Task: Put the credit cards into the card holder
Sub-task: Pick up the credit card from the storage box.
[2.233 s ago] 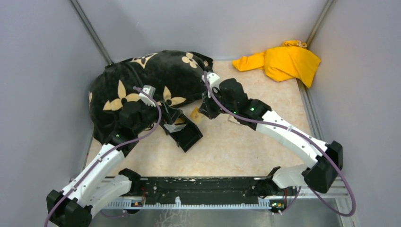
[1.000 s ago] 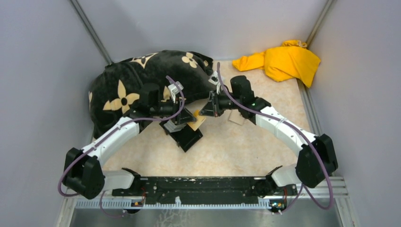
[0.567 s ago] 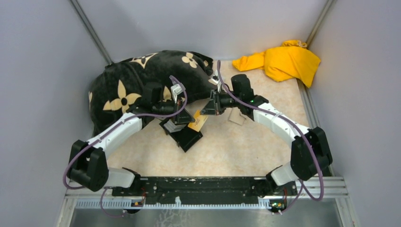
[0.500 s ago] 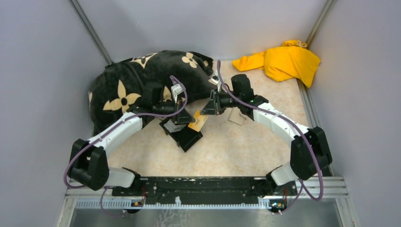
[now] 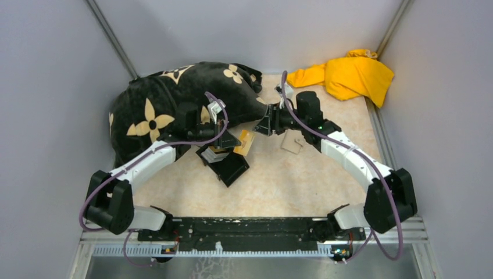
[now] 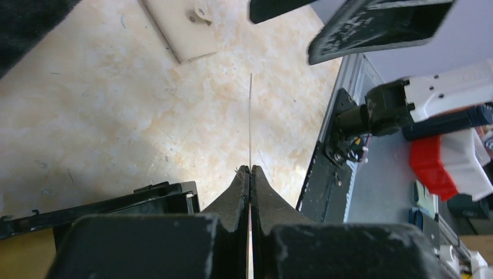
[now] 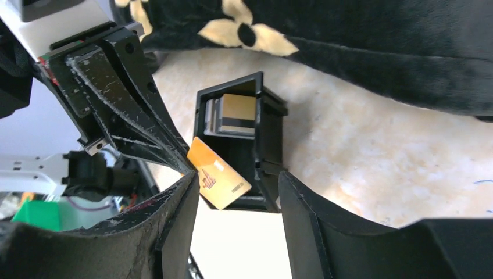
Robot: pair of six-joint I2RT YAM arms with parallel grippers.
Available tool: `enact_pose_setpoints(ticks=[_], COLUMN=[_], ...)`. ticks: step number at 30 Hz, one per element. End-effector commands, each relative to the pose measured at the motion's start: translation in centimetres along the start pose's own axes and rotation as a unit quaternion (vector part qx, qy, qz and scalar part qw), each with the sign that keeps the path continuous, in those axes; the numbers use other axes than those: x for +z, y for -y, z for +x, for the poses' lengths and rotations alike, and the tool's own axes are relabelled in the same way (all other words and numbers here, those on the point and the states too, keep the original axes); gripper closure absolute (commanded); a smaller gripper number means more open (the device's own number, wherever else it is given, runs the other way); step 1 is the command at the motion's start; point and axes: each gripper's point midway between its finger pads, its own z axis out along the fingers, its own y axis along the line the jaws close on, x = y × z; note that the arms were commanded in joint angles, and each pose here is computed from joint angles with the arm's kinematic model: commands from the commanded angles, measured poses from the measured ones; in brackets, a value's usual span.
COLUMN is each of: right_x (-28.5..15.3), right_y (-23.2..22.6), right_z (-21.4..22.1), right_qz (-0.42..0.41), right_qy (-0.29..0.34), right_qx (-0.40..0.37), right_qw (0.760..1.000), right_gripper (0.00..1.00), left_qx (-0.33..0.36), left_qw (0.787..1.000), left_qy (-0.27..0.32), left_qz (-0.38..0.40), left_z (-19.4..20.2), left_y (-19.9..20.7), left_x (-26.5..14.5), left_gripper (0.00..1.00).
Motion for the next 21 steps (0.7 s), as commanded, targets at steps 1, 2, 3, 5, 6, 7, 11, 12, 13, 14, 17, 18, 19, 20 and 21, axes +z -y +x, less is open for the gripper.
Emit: enact_pose_setpoints(ticks=[1, 2, 3, 5, 6, 7, 11, 12, 13, 14, 17, 18, 19, 20, 21], right_x=[-2.1, -2.4, -2.6, -2.8, -2.8, -2.8, -2.4, -2.3, -2.2, -2.1, -2.0, -1.9, -1.8, -1.6, -1.5], right_y=[0.7, 0.8, 0.9, 1.0, 1.1, 1.2, 0.9, 0.7, 0.6, 0.5, 0.0, 0.0, 0.1, 0.2, 0.3], right_z=[-2.9, -2.9, -2.7, -2.2, -1.9, -1.5, -0.8, -0.8, -0.5, -0.5, -0.4, -0.4, -0.3, -0.1, 0.1], right_qz=[0.058, 0.062, 0.063, 0.064, 0.063, 0.06, 0.035, 0.027, 0.02, 0.012, -0.008, -0.011, -0.013, -0.014, -0.014], right_qy=[0.093, 0.106, 0.114, 0.126, 0.129, 0.133, 0.141, 0.143, 0.143, 0.148, 0.159, 0.16, 0.159, 0.157, 0.154], right_qx=[-0.033, -0.031, -0.027, -0.019, -0.015, -0.012, 0.005, 0.007, 0.011, 0.013, 0.029, 0.031, 0.035, 0.038, 0.041], right_qw=[0.993, 0.992, 0.991, 0.99, 0.99, 0.989, 0.989, 0.989, 0.989, 0.989, 0.987, 0.987, 0.987, 0.987, 0.987], right_gripper=[0.46, 0.46, 0.46, 0.47, 0.48, 0.49, 0.51, 0.52, 0.52, 0.52, 0.54, 0.54, 0.54, 0.54, 0.54], left_qx=[-0.012, -0.018, -0.025, -0.035, -0.043, -0.05, -0.07, -0.073, -0.076, -0.078, -0.081, -0.082, -0.084, -0.084, -0.086], left_qw=[0.997, 0.997, 0.996, 0.995, 0.994, 0.993, 0.991, 0.991, 0.991, 0.991, 0.99, 0.99, 0.99, 0.99, 0.99], left_qy=[0.069, 0.077, 0.084, 0.095, 0.1, 0.104, 0.109, 0.109, 0.108, 0.107, 0.104, 0.103, 0.103, 0.102, 0.103], left_qz=[-0.015, -0.016, -0.019, -0.021, -0.017, -0.011, 0.019, 0.026, 0.031, 0.035, 0.042, 0.043, 0.044, 0.048, 0.051], left_z=[-2.5, -2.7, -2.9, -3.2, -3.4, -3.4, -3.7, -3.7, -3.7, -3.7, -3.7, -3.7, -3.7, -3.7, -3.8], left_y=[0.0, -0.1, -0.2, -0.4, -0.4, -0.3, 0.1, 0.1, 0.1, 0.1, 0.2, 0.2, 0.1, 0.2, 0.2], left_x=[0.1, 0.1, 0.2, 0.3, 0.4, 0.6, 1.3, 1.6, 1.8, 2.0, 2.6, 2.7, 2.8, 2.9, 3.0], left_gripper=[1.0, 1.0, 1.0, 1.0, 1.0, 1.0, 1.0, 1.0, 1.0, 1.0, 1.0, 1.0, 1.0, 1.0, 1.0])
